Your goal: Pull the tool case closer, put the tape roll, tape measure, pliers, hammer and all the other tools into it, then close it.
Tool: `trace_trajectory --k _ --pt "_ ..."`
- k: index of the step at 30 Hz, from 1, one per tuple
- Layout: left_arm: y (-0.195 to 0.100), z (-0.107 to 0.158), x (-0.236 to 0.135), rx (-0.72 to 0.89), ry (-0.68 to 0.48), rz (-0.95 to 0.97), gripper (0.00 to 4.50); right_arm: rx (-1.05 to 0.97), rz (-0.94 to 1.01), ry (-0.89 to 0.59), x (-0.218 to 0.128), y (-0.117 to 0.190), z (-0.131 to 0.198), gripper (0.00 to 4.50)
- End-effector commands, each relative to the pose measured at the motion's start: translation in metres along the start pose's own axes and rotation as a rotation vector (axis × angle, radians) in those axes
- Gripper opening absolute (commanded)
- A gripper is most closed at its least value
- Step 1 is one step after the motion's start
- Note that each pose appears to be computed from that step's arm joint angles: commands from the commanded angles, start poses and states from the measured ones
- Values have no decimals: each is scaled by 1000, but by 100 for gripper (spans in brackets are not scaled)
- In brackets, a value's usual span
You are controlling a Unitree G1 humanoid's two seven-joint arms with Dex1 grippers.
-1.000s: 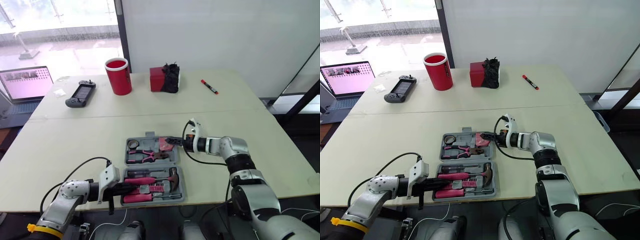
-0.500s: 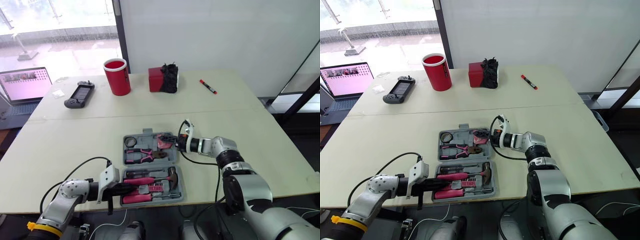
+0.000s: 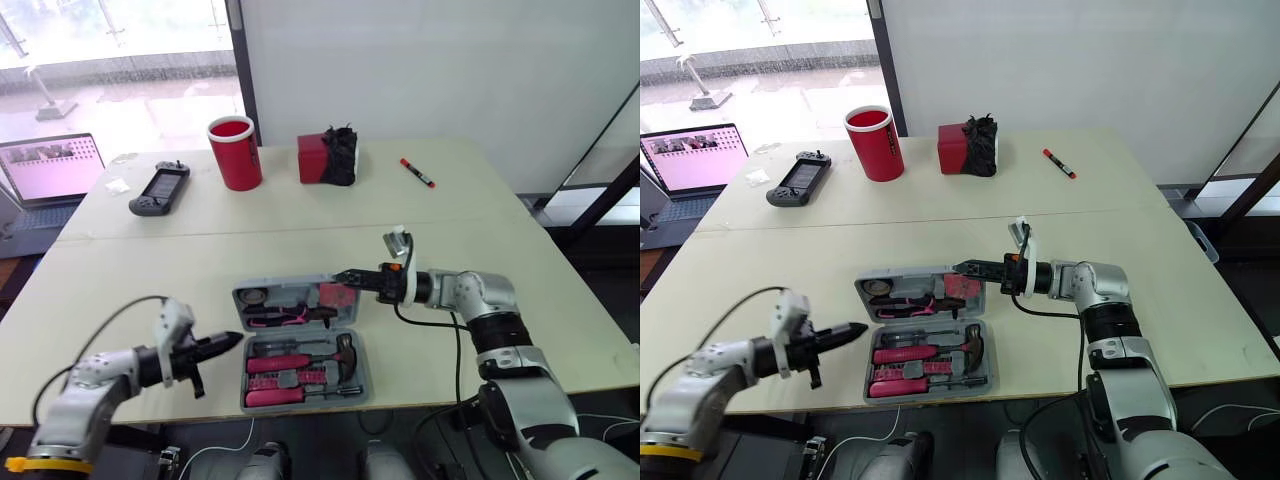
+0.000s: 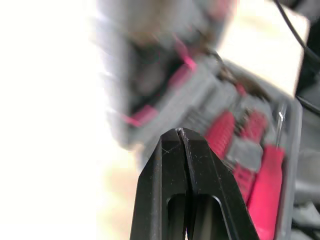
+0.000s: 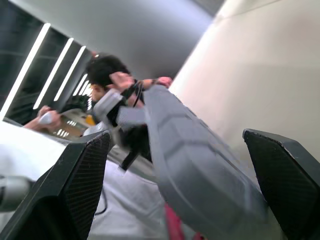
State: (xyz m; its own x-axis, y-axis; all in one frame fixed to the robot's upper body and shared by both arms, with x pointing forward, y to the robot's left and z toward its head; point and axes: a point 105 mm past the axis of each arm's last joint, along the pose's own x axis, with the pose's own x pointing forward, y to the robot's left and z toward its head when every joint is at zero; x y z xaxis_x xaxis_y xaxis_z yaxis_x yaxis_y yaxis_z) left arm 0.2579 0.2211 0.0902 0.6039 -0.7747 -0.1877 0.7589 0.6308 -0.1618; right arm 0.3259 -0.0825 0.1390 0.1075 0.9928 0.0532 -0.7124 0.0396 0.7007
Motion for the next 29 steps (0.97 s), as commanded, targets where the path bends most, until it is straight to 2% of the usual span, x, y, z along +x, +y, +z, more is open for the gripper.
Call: trace_trajectory --k 1,6,10,13,17,20,26,29 --pt "16 8 -37 -18 1 90 0 -49 125 37 2 33 0 447" --pt "15 3 -57 98 90 116 0 -87 141 159 -10 54 -36 447" --pt "19 -3 -59 142 170 159 0 -211 87 96 -21 66 -37 447" --pt "13 0 -58 131 177 131 0 -321 -1 81 -34 70 -36 447" --pt "9 11 -55 237 172 144 0 -612 -239 124 -62 62 -31 447" --pt "14 14 -60 328 188 180 0 -752 -401 171 -101 55 -30 447" --pt "33 6 -71 400 279 219 0 -867 -555 271 -150 41 -39 447" --pt "33 4 -72 331 326 173 0 -890 -590 287 -159 34 -37 447"
